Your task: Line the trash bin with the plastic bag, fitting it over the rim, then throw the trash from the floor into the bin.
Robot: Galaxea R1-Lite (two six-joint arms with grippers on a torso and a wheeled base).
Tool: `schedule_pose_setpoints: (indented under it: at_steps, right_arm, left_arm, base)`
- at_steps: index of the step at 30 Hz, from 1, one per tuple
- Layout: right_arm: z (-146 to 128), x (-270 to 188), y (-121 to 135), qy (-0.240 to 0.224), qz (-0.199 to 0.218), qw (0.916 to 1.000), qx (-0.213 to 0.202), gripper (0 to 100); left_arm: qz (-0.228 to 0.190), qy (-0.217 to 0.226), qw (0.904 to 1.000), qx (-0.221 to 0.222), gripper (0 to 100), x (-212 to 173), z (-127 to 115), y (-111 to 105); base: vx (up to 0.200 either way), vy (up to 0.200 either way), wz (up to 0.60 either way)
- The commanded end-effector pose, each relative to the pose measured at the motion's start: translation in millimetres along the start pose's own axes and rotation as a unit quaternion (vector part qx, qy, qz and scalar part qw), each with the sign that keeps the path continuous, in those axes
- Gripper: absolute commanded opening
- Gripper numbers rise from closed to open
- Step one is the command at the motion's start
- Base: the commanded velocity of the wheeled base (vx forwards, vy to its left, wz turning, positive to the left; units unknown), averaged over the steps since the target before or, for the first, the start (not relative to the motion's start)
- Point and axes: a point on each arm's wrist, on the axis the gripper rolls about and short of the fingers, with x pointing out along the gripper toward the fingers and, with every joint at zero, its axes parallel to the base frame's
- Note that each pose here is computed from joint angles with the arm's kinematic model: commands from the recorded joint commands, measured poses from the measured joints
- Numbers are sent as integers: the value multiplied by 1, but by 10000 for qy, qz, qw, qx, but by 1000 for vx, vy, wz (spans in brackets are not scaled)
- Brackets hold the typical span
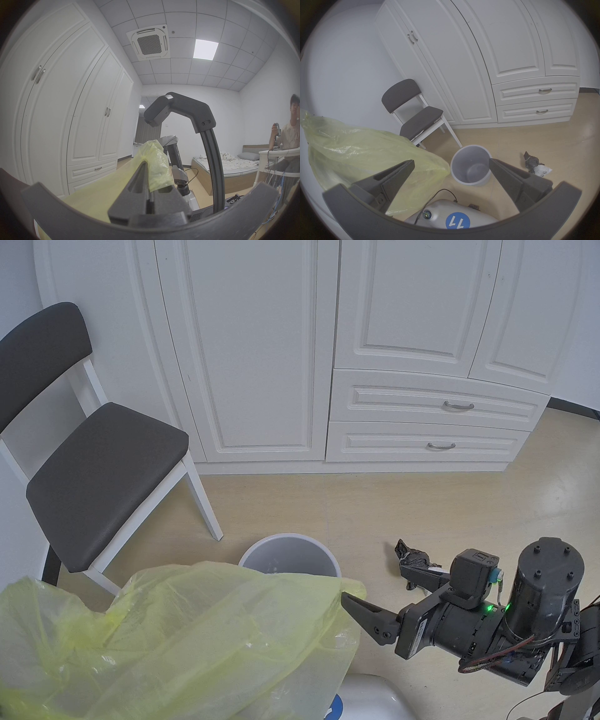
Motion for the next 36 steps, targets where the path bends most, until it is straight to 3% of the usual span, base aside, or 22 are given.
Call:
schedule_pose_setpoints:
  at_steps: [1, 15, 27, 36]
  right_arm:
    - [-6, -3, 0, 125, 15, 9999, -72, 100]
    - [-29, -13, -1, 716, 531, 9954, -356, 100]
    - [-24, -35, 10, 499, 941, 9920, -673, 100]
    - [-25, -32, 11, 538, 921, 9919, -688, 100]
  left_arm:
    - [-13, -49, 10000, 48, 0, -2, 1, -2]
    - [-107, -300, 9993, 201, 0, -3, 8, -4]
    - [-183, -413, 9986, 266, 0, -4, 10, -5]
    - [-191, -431, 9985, 280, 0, -4, 8, -5]
  base:
    - [0, 0, 0]
    - [0, 0, 0]
    - [0, 0, 0]
    - [0, 0, 0]
